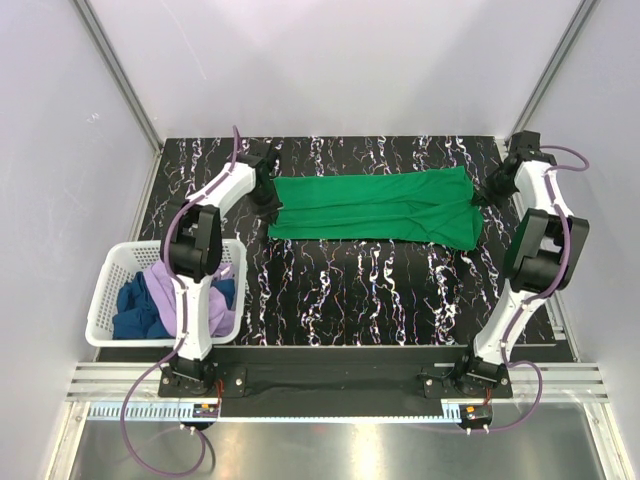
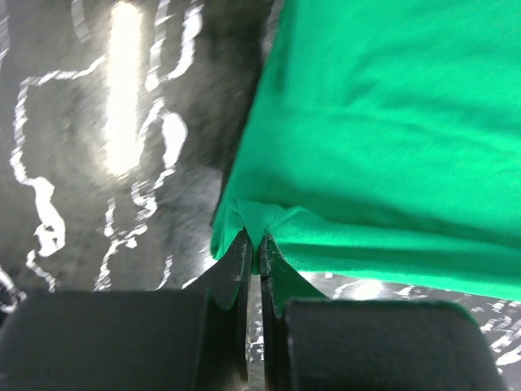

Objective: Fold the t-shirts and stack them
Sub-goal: Fold the tshirt

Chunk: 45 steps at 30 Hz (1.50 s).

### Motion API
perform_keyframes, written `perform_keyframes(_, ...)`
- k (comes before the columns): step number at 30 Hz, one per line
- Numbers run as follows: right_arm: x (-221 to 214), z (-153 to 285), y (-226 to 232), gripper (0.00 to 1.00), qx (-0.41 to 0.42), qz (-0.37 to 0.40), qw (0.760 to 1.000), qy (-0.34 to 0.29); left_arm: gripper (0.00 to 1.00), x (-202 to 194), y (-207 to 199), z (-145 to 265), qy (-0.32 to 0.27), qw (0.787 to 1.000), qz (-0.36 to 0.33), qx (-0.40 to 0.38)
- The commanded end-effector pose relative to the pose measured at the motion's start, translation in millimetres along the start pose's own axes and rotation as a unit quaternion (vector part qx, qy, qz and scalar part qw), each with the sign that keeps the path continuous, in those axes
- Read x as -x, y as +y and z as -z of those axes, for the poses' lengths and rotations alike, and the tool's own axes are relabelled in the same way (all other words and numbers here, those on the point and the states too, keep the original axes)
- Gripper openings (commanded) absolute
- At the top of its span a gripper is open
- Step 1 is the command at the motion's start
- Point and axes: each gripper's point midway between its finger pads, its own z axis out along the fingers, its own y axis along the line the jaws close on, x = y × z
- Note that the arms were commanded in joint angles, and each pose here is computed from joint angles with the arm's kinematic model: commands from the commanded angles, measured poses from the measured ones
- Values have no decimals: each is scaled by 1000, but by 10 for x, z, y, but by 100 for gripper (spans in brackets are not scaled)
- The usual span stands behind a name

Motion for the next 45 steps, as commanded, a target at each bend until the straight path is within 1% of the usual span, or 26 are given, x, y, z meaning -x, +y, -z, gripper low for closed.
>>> perform_keyframes(1, 190, 47, 228, 0, 30, 17, 999, -10, 3, 217, -255, 162, -19, 999, -18, -45)
perform_keyframes(4, 241, -32, 254, 0, 28, 21, 999, -6, 5, 321, -320, 197, -29, 998, -19, -53)
perform_keyframes(8, 282, -108, 292, 0, 31, 21, 999, -3, 9, 366, -357, 173, -30, 998, -18, -60)
perform_keyframes(13, 318, -173, 391, 0, 49, 19, 999, 5, 9, 394, -358, 113, -22, 998, -13, -60)
perform_keyframes(19, 395, -171, 450, 0, 54, 24, 998, -4, 10, 508, -354, 125, -35, 997, -1, -66)
perform_keyframes(31, 434, -324, 553, 0, 68, 11, 998, 9, 11, 600, -260, 48, -30, 997, 19, -65)
perform_keyframes(39, 468, -470, 637, 0, 82, 3, 996, 17, 19, 684, -315, -3, -30, 996, 23, -78)
perform_keyframes(45, 474, -559, 702, 0, 89, -2, 996, 21, 20, 766, -357, -12, -34, 995, 25, -88)
